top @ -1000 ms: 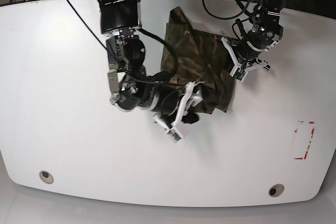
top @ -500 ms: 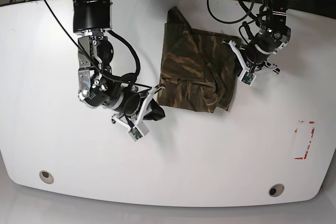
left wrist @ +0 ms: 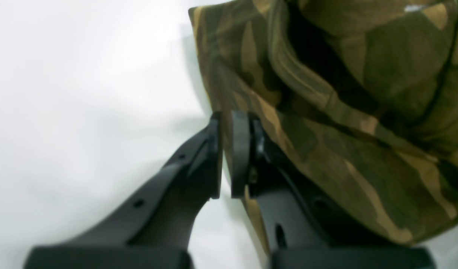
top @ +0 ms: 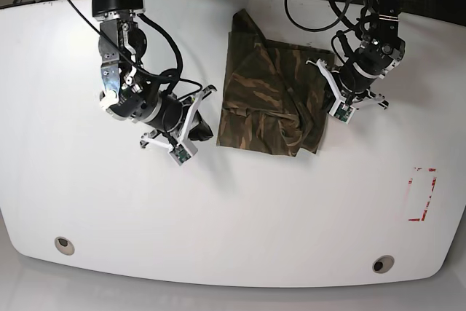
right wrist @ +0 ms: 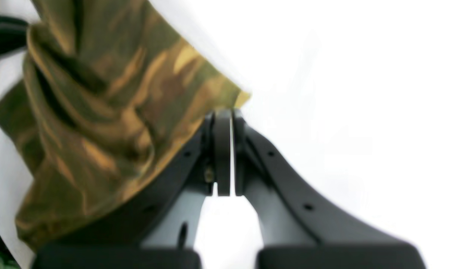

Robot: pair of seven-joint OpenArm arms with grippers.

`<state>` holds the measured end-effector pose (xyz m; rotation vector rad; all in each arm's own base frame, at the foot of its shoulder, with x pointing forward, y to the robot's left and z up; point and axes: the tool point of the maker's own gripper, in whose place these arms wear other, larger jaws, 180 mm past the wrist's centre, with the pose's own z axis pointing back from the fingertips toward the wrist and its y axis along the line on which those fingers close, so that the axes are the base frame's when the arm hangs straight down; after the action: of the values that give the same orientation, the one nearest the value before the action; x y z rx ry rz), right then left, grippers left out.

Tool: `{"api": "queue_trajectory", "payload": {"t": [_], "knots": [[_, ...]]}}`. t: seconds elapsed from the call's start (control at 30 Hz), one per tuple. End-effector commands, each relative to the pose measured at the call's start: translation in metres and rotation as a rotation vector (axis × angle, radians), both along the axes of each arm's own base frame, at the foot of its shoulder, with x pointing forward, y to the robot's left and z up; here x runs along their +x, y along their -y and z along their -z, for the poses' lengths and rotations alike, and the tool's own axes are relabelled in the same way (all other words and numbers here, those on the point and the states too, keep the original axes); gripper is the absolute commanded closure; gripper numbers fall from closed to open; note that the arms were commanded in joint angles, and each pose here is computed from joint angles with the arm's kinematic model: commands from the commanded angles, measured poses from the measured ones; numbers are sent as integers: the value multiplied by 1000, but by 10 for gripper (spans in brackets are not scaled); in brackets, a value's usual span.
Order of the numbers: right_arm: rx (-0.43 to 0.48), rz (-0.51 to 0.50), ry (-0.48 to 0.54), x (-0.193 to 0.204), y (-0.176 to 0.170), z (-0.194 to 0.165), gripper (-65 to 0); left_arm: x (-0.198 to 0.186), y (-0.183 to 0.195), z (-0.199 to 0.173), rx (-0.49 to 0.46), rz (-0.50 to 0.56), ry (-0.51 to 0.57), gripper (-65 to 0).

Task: Layout the t-shirt on the table in an organized manner, then fold the t-shirt properly
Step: 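Release the folded edge and pull the right gripper back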

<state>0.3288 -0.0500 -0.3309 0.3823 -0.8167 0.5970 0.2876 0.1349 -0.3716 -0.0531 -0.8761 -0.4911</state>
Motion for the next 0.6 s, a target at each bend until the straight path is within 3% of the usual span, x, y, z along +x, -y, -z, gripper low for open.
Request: {"api": "queue_trajectory", "payload": {"t": [0.0, 0.37, 0.57], "knots": [[-5, -4, 35, -5, 0, -6, 0, 6, -1, -11, -6, 2, 40, -26], [17, -7, 2, -30, -13, 4, 0, 6, -1, -12, -6, 2, 43, -26], [66, -31, -12, -37, -36, 3, 0, 13, -30, -21, 12, -75, 71, -26]]}}
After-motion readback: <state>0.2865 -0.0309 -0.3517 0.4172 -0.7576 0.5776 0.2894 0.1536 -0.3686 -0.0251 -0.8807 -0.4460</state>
